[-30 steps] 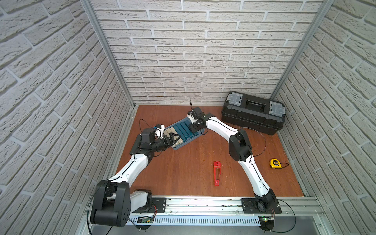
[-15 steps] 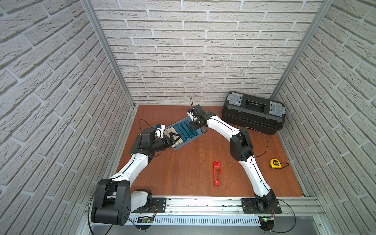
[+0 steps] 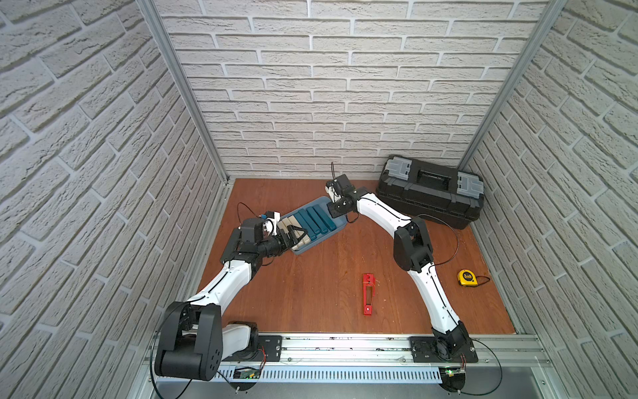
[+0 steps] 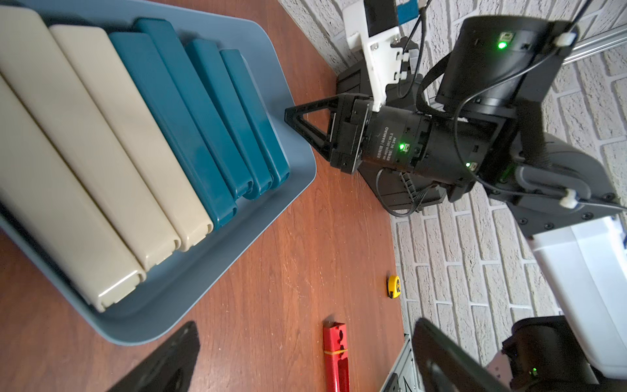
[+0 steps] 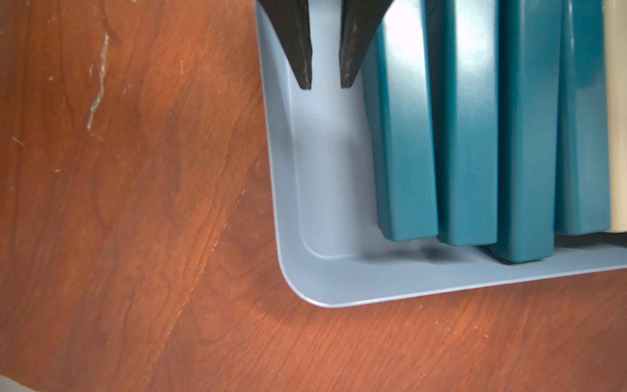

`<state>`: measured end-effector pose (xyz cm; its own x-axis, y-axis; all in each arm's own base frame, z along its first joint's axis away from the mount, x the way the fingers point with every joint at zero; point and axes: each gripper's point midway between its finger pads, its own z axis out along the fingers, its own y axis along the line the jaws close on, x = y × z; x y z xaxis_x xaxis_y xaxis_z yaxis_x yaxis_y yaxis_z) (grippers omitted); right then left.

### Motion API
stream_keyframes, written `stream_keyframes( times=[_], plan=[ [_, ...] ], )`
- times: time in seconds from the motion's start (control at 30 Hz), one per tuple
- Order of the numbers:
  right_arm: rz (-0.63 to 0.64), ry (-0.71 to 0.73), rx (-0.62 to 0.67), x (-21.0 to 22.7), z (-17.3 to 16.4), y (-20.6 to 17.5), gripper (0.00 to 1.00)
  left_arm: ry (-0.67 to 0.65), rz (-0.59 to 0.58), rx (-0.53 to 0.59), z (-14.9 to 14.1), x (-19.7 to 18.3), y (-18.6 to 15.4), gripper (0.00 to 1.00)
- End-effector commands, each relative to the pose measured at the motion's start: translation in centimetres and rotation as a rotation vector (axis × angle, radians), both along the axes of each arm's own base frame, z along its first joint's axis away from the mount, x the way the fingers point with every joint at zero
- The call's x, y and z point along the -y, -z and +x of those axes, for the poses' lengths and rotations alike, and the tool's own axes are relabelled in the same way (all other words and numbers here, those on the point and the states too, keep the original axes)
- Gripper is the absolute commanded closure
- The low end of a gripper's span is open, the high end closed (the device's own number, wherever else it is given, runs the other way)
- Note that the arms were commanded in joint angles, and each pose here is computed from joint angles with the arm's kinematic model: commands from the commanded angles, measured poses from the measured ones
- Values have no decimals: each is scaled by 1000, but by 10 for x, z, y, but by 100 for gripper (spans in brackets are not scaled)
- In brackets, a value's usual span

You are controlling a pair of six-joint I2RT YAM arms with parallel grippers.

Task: Put the pruning pliers into the storage box
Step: Place the pruning pliers in the storage box.

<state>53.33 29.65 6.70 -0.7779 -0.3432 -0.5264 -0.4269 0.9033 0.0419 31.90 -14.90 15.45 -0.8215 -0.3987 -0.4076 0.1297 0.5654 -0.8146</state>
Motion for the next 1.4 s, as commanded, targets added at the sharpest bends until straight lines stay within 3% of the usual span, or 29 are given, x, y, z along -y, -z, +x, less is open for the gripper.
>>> stream_keyframes(
  times=[0.0,0.7,1.1,1.37],
  plan=[
    [25,3,24,-5,5,-5,81,1,-5,35,4,-2,-5,2],
    [79,-42,-71,-25,-2,32,79,7,3,26,6,-1,1,2],
    [213,-128,-123,-53,-11,34,79,5,5,17,4,-2,7,2],
    [192,-128,-130,-49,-14,34,77,2,0,21,6,-2,6,2]
  ],
)
